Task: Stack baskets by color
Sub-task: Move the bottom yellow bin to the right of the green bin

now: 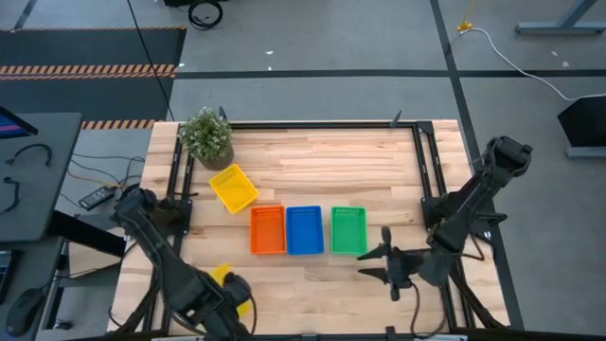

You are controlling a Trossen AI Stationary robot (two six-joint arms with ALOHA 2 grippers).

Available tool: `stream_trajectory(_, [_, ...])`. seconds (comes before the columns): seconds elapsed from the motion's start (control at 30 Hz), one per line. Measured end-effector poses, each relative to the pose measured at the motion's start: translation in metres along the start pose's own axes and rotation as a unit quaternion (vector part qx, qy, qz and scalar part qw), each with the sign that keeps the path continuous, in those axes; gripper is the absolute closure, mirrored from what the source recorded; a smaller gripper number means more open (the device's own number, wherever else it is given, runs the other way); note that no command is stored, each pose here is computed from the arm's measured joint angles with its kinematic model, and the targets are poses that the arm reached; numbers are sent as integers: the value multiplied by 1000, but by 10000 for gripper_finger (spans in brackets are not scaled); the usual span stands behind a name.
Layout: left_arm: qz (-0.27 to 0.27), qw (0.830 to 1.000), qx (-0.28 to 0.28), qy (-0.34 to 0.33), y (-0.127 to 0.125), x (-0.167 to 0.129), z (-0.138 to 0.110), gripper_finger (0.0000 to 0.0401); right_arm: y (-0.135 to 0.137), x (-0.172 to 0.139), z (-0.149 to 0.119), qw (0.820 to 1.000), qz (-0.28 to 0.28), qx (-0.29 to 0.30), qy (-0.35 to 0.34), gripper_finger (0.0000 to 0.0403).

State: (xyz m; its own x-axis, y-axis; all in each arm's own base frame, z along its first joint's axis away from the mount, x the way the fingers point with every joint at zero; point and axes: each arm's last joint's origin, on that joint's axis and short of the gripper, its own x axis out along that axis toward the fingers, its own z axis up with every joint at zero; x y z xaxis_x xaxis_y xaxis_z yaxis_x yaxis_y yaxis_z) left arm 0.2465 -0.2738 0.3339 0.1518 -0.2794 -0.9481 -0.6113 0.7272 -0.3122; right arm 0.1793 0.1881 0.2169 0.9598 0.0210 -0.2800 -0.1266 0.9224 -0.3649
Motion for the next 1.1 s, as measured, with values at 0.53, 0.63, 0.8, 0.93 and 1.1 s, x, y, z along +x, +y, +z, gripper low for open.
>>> stream_trajectory(0.53, [24,894,371,-251,-3,-11,121,391,15,-92,5,996,27,70,-47,254])
stream_trajectory(0.63, [10,848,429,-311,-9,-16,148,391,18,-104,5,995,26,79,-62,254])
stream_trajectory(0.8, [16,792,475,-384,-17,-7,192,391,23,-123,4,992,23,88,-85,254])
stream_trajectory(0.93, [17,746,501,-438,-27,13,226,391,24,-140,5,990,-17,89,-113,254])
stream_trajectory(1.1, [-11,720,509,-472,-29,50,269,391,24,-155,9,986,-52,91,-131,258])
